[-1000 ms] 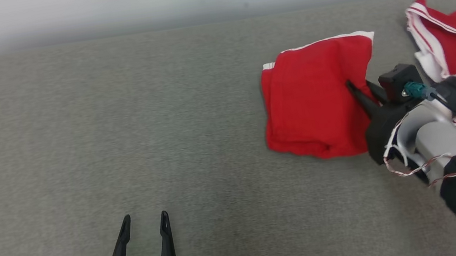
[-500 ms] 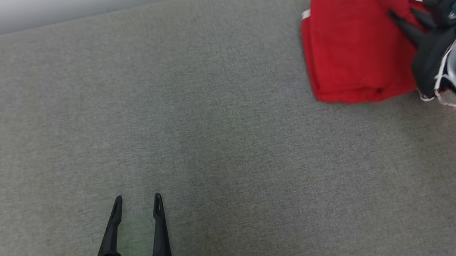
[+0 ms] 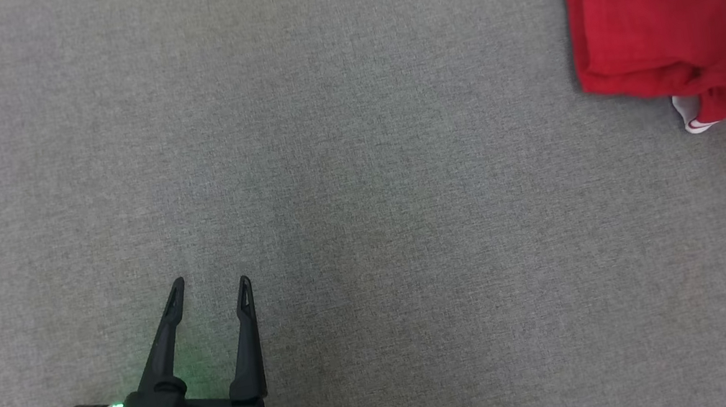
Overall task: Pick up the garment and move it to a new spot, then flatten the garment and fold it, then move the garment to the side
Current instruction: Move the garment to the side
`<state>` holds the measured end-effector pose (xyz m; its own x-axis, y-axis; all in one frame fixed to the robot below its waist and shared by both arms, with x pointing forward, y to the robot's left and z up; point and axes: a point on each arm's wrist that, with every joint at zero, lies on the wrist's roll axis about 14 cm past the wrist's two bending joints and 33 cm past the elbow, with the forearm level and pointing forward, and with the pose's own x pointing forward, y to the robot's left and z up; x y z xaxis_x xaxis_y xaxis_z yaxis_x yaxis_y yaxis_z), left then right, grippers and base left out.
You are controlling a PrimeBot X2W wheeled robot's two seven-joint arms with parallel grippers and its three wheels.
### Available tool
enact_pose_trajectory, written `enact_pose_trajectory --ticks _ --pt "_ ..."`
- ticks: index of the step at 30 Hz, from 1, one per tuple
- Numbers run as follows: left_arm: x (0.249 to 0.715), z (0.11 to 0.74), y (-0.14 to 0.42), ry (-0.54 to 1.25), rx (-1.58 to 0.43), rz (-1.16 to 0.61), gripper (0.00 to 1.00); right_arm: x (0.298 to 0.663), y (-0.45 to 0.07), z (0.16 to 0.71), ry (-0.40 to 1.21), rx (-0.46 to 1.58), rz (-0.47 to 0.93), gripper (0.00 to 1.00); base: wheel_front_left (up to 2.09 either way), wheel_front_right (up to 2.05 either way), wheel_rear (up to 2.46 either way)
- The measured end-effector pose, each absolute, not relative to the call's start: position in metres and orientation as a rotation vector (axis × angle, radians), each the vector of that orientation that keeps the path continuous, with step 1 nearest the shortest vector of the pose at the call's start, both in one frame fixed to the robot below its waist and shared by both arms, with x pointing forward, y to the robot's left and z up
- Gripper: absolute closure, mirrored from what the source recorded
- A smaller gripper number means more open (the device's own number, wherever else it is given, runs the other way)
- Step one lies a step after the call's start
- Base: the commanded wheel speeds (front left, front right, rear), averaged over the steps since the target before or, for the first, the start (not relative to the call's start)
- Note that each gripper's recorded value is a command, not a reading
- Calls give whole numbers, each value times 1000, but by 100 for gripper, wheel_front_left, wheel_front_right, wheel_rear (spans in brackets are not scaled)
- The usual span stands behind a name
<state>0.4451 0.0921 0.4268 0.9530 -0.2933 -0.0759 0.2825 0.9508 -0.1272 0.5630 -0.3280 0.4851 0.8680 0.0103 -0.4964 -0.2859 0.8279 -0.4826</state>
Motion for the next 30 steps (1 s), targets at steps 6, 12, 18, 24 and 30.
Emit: enact_pose_trajectory --ticks 6,12,18,24,30 --pt "451 429 93 71 -95 -298 0 567 -350 485 550 -642 142 100 0 0 0" --pt "457 434 93 46 -87 -305 0 570 -368 488 590 -714 124 100 0 0 0" --pt "461 441 97 19 -79 -301 0 570 -387 492 632 -791 96 100 0 0 0" --pt "463 441 102 13 -70 -292 0 564 -402 491 679 -884 87 100 0 0 0" --pt "464 438 104 18 -69 -286 0 570 -406 495 678 -906 76 100 0 0 0"
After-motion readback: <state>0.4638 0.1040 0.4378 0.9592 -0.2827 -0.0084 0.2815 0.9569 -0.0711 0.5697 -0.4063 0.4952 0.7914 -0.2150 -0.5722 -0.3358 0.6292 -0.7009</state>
